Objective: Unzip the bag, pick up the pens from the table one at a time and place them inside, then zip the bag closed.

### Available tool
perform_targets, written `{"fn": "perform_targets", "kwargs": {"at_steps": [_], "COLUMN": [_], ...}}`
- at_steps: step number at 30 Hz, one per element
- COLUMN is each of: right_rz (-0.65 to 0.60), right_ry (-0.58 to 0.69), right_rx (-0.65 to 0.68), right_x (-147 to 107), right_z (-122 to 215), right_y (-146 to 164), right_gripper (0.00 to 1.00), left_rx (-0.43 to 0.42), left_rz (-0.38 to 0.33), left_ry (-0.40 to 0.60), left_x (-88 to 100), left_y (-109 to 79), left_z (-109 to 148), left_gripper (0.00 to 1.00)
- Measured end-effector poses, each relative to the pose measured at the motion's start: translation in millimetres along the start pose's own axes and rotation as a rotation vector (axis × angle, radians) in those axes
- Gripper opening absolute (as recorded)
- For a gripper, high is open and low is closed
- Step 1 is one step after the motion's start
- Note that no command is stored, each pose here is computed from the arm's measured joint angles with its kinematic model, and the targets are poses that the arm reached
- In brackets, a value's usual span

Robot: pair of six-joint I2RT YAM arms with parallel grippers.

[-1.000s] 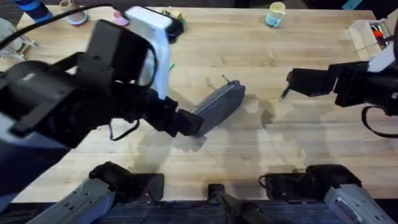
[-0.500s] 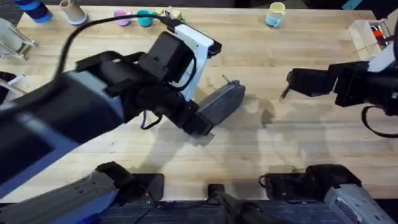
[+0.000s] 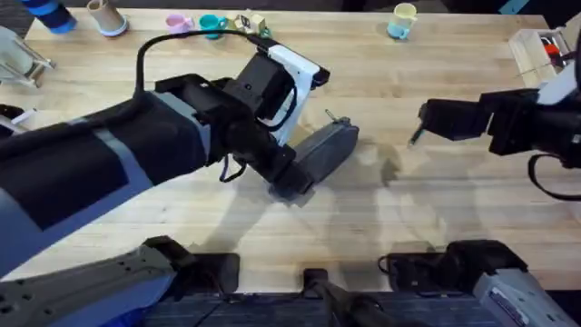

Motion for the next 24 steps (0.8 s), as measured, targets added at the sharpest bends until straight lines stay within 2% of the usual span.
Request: {"fn": "perform_targets", "kwargs": {"at_steps": [9, 10, 11, 13, 24], "right_rz": [0.000, 0.000, 0.000, 0.000, 0.001], "right_ry": [0.000, 0.000, 0.000, 0.000, 0.000], "right_rx": [0.000, 0.000, 0.000, 0.000, 0.000], "right_x": [0.1, 0.0, 0.1, 0.1, 0.1], "right_z": [-0.1, 0.0, 0.0, 0.0, 0.0], "right_y": [0.0, 0.0, 0.0, 0.0, 0.0], "right_gripper": [0.996, 0.996, 0.995, 0.995, 0.997], "left_rx": [-0.003, -0.003, 0.000, 0.000, -0.016], "left_rz": [0.000, -0.002, -0.023, -0.029, -0.026], "left_ry": [0.012, -0.001, -0.104, -0.128, -0.100], "left_x": [-5.4, -4.6, 2.4, 3.7, 2.2], "left_y": [-1.2, -1.7, -5.3, -6.1, -7.2], "left_z": [5.5, 8.8, 31.8, 37.5, 31.1], "left_gripper": [0.995, 0.995, 0.995, 0.995, 0.995]}}
Point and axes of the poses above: each hand's point on the last joint's axis, 136 mm out from that joint toward the fingers, its own z axis back along the fingers, its own y axis along the line the jaws close on, x = y × z, the point moved 4 cm from there along z, back along the fingers, and after that the axes turned 3 degrees about z, right-handed, at the moved point
